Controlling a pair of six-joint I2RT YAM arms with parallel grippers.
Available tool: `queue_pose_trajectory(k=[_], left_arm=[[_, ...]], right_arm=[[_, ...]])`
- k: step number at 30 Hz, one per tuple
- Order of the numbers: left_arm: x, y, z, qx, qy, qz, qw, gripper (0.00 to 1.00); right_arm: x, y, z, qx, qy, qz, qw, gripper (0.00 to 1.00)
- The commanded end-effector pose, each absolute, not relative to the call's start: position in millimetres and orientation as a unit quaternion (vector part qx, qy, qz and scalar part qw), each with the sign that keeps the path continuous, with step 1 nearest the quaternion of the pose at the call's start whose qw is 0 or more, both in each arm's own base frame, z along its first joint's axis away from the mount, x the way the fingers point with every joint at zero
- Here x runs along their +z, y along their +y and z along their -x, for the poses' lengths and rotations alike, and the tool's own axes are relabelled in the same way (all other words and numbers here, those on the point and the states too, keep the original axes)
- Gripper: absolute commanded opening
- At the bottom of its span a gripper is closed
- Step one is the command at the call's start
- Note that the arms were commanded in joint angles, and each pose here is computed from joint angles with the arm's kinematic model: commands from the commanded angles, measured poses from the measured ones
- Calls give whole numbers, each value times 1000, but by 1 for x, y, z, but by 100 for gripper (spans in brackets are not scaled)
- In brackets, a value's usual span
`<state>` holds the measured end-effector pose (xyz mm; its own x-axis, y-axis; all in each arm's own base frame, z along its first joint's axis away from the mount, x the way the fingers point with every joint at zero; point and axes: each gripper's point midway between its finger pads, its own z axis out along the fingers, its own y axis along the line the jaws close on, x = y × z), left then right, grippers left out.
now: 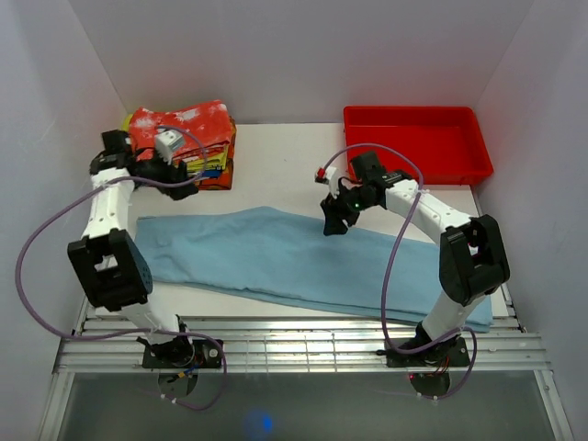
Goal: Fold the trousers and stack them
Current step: Fold the trousers
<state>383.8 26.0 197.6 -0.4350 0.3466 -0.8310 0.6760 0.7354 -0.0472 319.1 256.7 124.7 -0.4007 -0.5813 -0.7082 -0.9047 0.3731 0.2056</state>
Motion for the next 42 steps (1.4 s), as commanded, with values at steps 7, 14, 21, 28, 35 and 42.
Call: queue_pose_trajectory(k=[7,14,21,28,35,42], left_arm=[[138,-115,-470,-381,810,-279,349,69],[79,-169,-449,-444,810,-279,263,70],[63,-179,-407,-488,795,-290,213,68],[66,-184,-369,-528,770,-306,186,67],[51,-180,-375,-495,789,-306,197,7],[77,-160,-439,-367,814,-309,328,0]], right_arm=[[66,218,-201,308,772,540,134,50],[32,204,-176,236,753,600,132,51],[2,189,-166,193,748,625,111,45],[-6,187,-167,184,751,626,102,38],[-11,180,-162,178,751,630,91,13],[-24,158,-143,169,746,642,54,8]])
